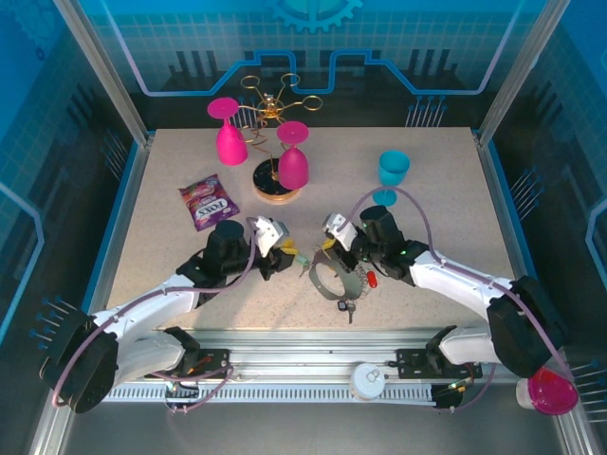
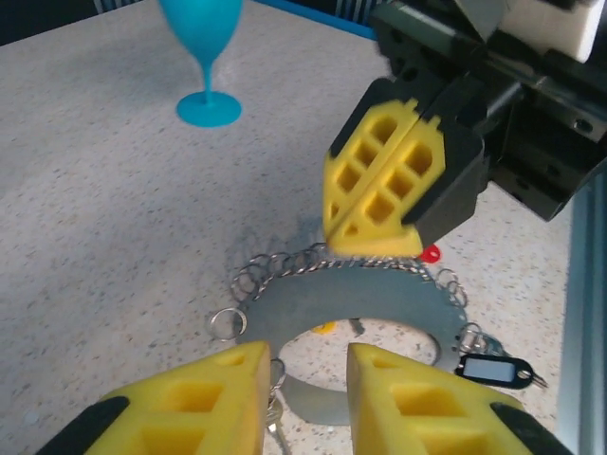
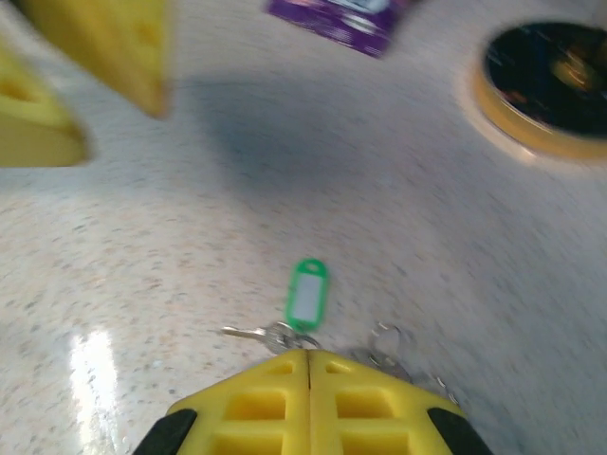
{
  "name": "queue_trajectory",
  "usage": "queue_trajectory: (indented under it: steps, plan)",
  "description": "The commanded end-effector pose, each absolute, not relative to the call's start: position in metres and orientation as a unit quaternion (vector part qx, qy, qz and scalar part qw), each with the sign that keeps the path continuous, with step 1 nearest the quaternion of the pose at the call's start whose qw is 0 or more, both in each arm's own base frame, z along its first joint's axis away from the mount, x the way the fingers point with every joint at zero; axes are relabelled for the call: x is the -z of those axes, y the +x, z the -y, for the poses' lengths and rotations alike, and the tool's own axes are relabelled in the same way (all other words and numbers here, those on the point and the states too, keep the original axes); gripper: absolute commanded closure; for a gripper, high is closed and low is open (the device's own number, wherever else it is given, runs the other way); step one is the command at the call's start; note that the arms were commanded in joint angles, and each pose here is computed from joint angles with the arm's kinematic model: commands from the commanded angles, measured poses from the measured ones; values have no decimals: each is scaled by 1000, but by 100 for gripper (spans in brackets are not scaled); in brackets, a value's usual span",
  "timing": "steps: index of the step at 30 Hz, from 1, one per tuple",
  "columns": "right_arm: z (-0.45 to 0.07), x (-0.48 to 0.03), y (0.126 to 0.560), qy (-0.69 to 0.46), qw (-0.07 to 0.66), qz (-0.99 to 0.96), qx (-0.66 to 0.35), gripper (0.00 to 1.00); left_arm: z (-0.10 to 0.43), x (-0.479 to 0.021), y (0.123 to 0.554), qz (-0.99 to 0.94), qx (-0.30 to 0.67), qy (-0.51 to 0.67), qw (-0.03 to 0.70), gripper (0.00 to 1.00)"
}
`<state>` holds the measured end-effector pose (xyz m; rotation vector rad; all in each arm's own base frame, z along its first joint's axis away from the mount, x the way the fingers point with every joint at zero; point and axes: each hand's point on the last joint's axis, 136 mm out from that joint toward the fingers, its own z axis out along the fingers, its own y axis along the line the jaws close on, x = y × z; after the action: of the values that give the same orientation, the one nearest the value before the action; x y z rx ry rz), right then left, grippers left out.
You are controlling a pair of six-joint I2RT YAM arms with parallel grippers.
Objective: Put the keys on the keyring
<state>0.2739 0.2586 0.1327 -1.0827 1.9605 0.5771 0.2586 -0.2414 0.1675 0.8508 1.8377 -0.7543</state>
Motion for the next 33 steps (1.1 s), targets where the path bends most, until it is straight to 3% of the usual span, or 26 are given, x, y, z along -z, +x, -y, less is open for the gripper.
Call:
queue_trajectory:
  steps: [1, 4, 9, 14, 16, 19, 23, 28, 33]
  plan:
    - [-213, -112, 288, -275, 361, -875, -172, 86, 235, -184, 276, -788, 312, 258, 464, 66]
    - [-185, -98, 291, -166, 307, -926, -143, 87, 233, -179, 286, -820, 310, 209, 433, 61]
    - [-176, -84, 288, -106, 238, -955, -144, 88, 235, -164, 301, -871, 333, 75, 354, 55]
    - [-175, -79, 290, -83, 226, -960, -141, 85, 251, -155, 305, -897, 317, -11, 307, 51]
    - [-169, -80, 292, -75, 233, -961, -130, 85, 257, -147, 304, -909, 296, -64, 286, 44]
    - [-157, -83, 294, -61, 250, -960, -108, 84, 263, -133, 300, -927, 252, -138, 243, 41]
    - [-142, -91, 296, -44, 283, -954, -85, 83, 270, -116, 292, -943, 170, -214, 191, 42]
    - [-134, -102, 293, -34, 319, -943, -85, 83, 270, -96, 290, -957, 32, -252, 142, 52]
    - [-130, -110, 288, -36, 343, -934, -91, 84, 279, -81, 299, -960, -25, -244, 137, 53]
